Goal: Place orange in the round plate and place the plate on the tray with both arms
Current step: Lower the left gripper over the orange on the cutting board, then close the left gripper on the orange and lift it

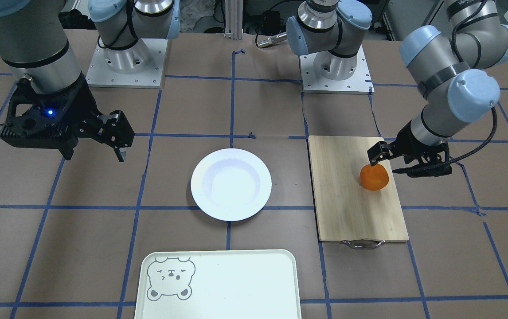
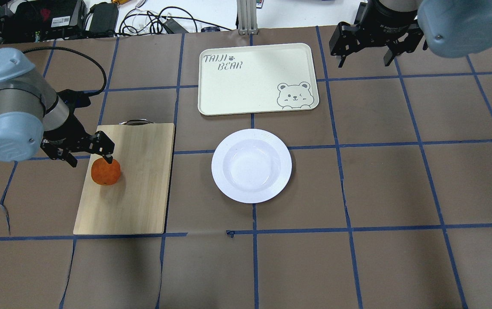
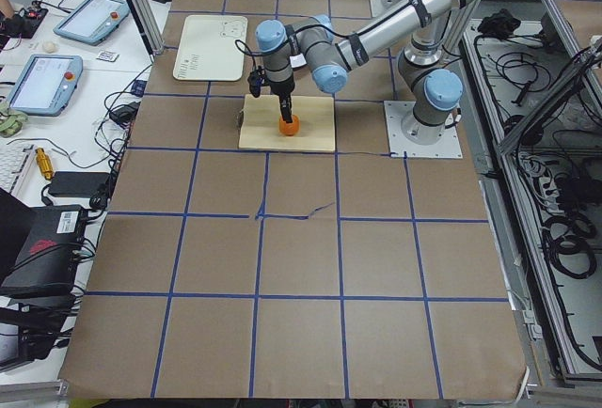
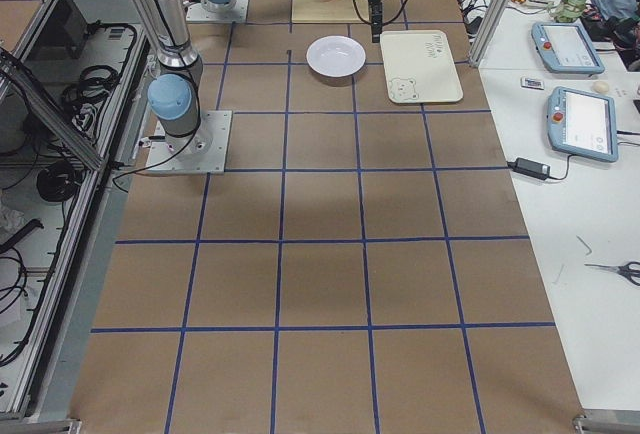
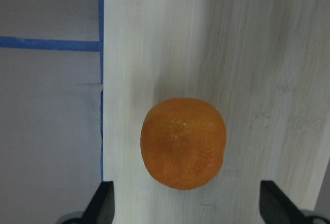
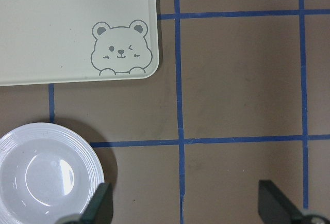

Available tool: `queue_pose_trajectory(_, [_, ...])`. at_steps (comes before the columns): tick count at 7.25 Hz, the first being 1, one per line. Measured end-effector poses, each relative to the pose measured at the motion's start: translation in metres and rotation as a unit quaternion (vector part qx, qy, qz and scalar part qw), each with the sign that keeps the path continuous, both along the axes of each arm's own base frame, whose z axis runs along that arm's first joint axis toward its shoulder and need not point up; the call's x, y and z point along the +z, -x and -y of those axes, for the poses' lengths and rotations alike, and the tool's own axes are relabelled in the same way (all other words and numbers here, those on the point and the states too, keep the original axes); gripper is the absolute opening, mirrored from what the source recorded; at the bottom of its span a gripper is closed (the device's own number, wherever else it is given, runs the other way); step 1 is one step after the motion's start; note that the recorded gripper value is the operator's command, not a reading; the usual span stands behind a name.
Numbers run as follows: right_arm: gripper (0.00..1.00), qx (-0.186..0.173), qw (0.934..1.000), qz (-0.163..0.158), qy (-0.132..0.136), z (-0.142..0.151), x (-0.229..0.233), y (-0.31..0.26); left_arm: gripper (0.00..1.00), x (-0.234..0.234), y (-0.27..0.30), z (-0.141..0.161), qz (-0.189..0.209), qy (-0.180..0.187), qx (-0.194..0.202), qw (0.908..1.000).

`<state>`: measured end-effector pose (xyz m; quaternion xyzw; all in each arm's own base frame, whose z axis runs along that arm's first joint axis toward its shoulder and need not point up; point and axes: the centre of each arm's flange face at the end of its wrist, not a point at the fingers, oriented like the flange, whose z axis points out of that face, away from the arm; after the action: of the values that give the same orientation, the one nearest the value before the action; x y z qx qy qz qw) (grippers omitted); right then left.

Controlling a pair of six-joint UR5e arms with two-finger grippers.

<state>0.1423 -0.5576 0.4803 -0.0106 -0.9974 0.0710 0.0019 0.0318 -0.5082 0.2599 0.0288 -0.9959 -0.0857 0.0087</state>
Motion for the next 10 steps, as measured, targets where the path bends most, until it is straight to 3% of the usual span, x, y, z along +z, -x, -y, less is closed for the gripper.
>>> queue_pose_trajectory(4, [1.0, -0.001, 1.0, 0.0, -0.004, -0.001, -0.005, 0.001, 1.0, -0.049, -0.012, 0.007, -0.019, -0.02, -0.002, 0.9996])
queue_pose_trajectory(5, [1.0, -0.001, 1.0, 0.0, -0.004, -0.001, -0.005, 0.001, 0.94, -0.059, -0.01, 0.005, -0.03, -0.017, 0.002, 0.9994])
queue_pose_trajectory(6, [1.0, -0.001, 1.0, 0.0, -0.004, -0.001, -0.005, 0.002, 0.27, -0.066, -0.007, 0.003, -0.039, -0.017, 0.005, 0.9991])
queue_pose_trajectory(7, [1.0, -0.001, 1.0, 0.0, -0.005, -0.001, -0.006, 0.002, 0.0, -0.069, -0.007, 0.003, -0.043, -0.018, 0.006, 0.9989])
queue_pose_trajectory(10, [1.0, -0.002, 1.0, 0.0, -0.005, -0.001, -0.006, 0.002, 0.0, -0.054, -0.008, 0.016, -0.038, 0.003, 0.007, 0.9992])
